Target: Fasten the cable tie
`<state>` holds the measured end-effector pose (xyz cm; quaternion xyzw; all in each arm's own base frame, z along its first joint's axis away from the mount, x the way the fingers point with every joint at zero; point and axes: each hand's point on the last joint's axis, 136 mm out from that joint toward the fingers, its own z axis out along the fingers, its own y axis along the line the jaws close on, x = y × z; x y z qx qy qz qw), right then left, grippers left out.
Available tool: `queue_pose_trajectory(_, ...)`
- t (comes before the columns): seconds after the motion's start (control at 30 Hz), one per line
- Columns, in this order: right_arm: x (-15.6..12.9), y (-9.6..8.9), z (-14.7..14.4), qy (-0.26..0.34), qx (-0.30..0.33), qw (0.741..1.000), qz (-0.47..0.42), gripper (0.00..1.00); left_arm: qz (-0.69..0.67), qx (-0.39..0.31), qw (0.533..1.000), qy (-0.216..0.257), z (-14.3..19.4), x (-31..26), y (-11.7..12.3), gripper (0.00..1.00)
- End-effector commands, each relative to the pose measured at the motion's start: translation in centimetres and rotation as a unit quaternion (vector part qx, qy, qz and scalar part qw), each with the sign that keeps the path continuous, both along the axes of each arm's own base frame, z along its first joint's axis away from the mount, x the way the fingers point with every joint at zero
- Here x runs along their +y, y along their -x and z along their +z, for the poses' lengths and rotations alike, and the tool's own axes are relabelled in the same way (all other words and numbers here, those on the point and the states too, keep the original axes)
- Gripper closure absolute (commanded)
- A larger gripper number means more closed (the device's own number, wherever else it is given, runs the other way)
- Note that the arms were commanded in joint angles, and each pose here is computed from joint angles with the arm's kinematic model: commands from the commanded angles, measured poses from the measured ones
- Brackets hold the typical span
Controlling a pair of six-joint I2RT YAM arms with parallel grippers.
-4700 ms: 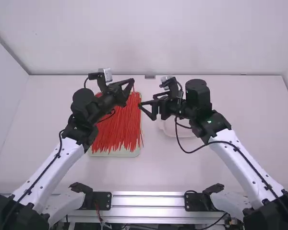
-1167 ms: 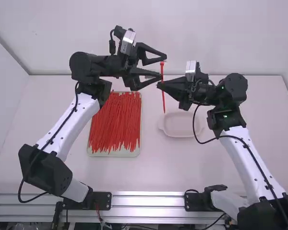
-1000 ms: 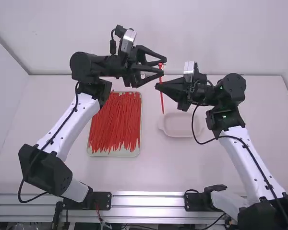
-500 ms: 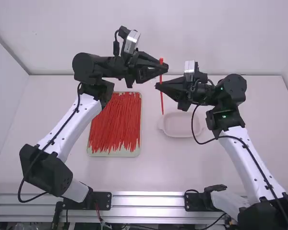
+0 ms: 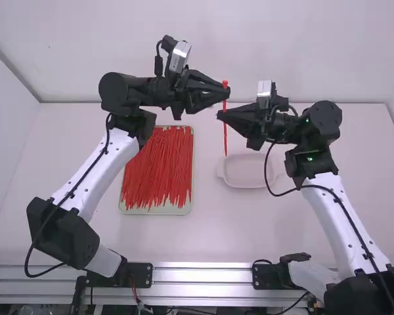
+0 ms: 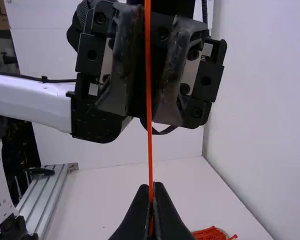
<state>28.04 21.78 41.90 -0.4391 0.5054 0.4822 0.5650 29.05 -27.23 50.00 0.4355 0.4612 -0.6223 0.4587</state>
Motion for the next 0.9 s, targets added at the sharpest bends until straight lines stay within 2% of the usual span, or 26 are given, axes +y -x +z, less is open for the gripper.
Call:
queue_pose_trajectory(0.0, 0.1, 0.3, 1.0, -0.002, -0.011, 1.0, 0.006, 1.0, 0.011, -0.016, 1.0, 0.015, 1.6, 0.3, 0.2, 0.86)
queue_pose_trajectory(0.07, 0.0, 0.3, 1.0, -0.002, -0.011, 1.0, 0.006, 1.0, 0.013, -0.017, 1.0, 0.018, 1.7, 0.4, 0.1, 0.81)
queue_pose_trajectory(0.17, 0.1, 0.3, 1.0, -0.002, -0.011, 1.0, 0.007, 1.0, 0.018, -0.014, 0.999, 0.023, 1.8, 0.4, -0.1, 0.81)
queue_pose_trajectory(0.33, 0.0, 0.3, 1.0, -0.002, -0.011, 1.0, 0.006, 1.0, 0.019, -0.017, 0.999, 0.025, 1.9, 0.4, -0.1, 0.98)
queue_pose_trajectory(0.47, 0.0, 0.3, 1.0, -0.002, -0.009, 1.0, 0.006, 0.98, 0.022, -0.019, 0.999, 0.024, 1.8, 0.4, -0.2, 0.98)
queue_pose_trajectory(0.53, 0.0, 0.3, 1.0, -0.004, -0.002, 1.0, 0.006, 0.77, 0.024, -0.018, 0.999, 0.023, 1.7, 0.4, -0.4, 0.98)
queue_pose_trajectory(0.6, 0.0, 0.3, 1.0, -0.005, 0.012, 1.0, 0.008, 0.48, 0.028, -0.014, 0.999, 0.019, 1.5, 0.3, -0.7, 0.98)
queue_pose_trajectory(0.67, 0.0, 0.3, 0.9, -0.006, 0.028, 1.0, 0.011, 0.01, 0.046, 0.006, 0.999, 0.015, 1.1, 0.9, -1.9, 0.98)
queue_pose_trajectory(0.83, -1.1, 1.0, 0.1, 0.013, 0.041, 0.998, 0.039, 0.02, 0.091, 0.057, 0.994, 0.006, 0.2, 3.0, -4.9, 0.98)
queue_pose_trajectory(0.87, -1.4, 1.4, -0.2, 0.021, 0.04, 0.998, 0.052, 0.01, 0.111, 0.077, 0.991, 0.006, -0.1, 3.8, -6.1, 0.98)
